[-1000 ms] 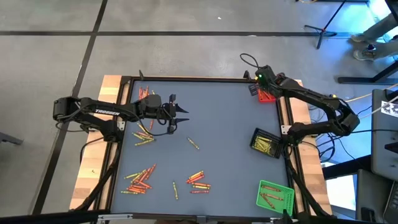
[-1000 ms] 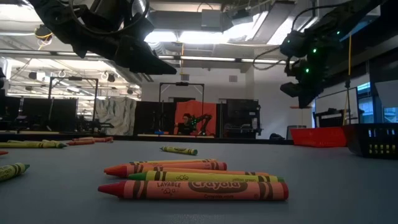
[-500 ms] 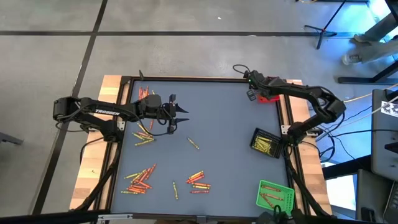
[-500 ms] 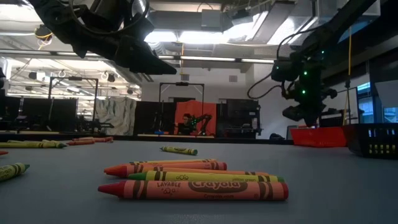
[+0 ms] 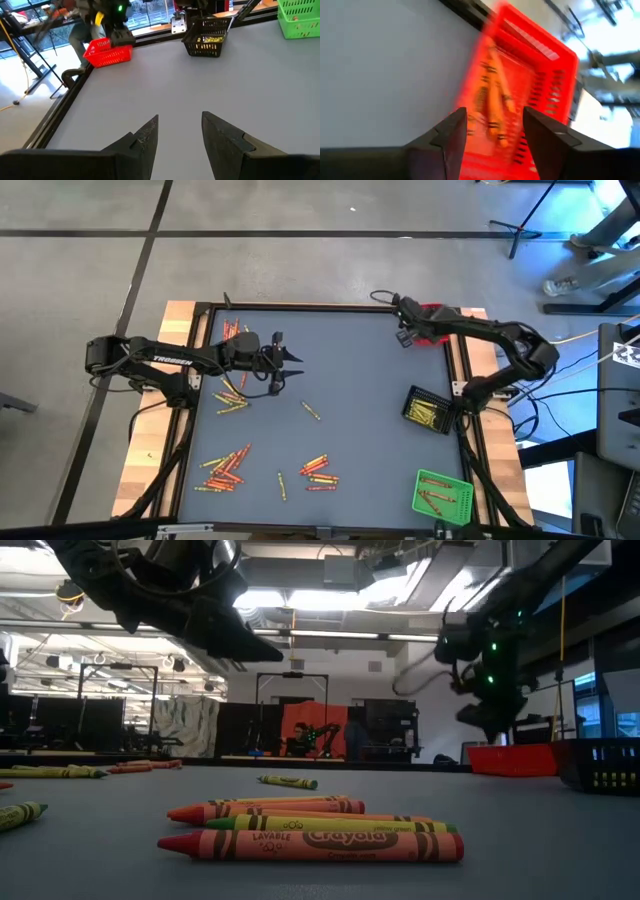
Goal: Sort crayons
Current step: Put the green crayon into the black basket
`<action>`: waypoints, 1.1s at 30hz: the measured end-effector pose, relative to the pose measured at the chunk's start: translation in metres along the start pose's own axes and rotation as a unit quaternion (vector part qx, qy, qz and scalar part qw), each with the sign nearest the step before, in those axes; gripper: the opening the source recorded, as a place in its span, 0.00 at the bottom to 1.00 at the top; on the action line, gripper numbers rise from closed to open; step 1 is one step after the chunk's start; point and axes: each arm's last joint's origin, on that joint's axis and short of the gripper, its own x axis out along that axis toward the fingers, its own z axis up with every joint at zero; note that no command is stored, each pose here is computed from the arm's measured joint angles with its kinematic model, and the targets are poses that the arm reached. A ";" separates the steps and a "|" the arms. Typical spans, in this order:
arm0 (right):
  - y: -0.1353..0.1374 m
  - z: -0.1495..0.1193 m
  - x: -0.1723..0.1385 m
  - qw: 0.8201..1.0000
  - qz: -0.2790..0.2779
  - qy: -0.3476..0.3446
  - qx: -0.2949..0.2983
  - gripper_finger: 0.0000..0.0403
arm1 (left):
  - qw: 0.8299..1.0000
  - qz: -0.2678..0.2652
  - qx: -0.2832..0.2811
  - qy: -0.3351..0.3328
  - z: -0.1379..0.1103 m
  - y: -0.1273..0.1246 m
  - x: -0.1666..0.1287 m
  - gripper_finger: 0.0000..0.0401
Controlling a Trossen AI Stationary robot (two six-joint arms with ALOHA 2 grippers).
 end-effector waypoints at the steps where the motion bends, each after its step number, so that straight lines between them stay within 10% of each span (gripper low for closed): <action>1: 0.005 0.000 -0.008 1.000 0.008 -0.015 -0.003 0.48 | 1.000 -0.001 0.000 0.003 -0.001 0.000 0.000 0.34; 9: 0.050 -0.014 -0.080 0.980 0.084 -0.176 -0.033 0.46 | 0.998 -0.059 -0.005 0.025 -0.007 -0.005 0.000 0.34; 19: 0.124 -0.032 -0.134 0.908 0.253 -0.323 -0.083 0.46 | 0.988 -0.111 -0.035 0.099 -0.032 -0.016 0.015 0.34; 33: 0.185 -0.047 -0.142 0.850 0.292 -0.411 -0.153 0.46 | 0.979 -0.156 -0.033 0.126 -0.066 -0.029 0.045 0.34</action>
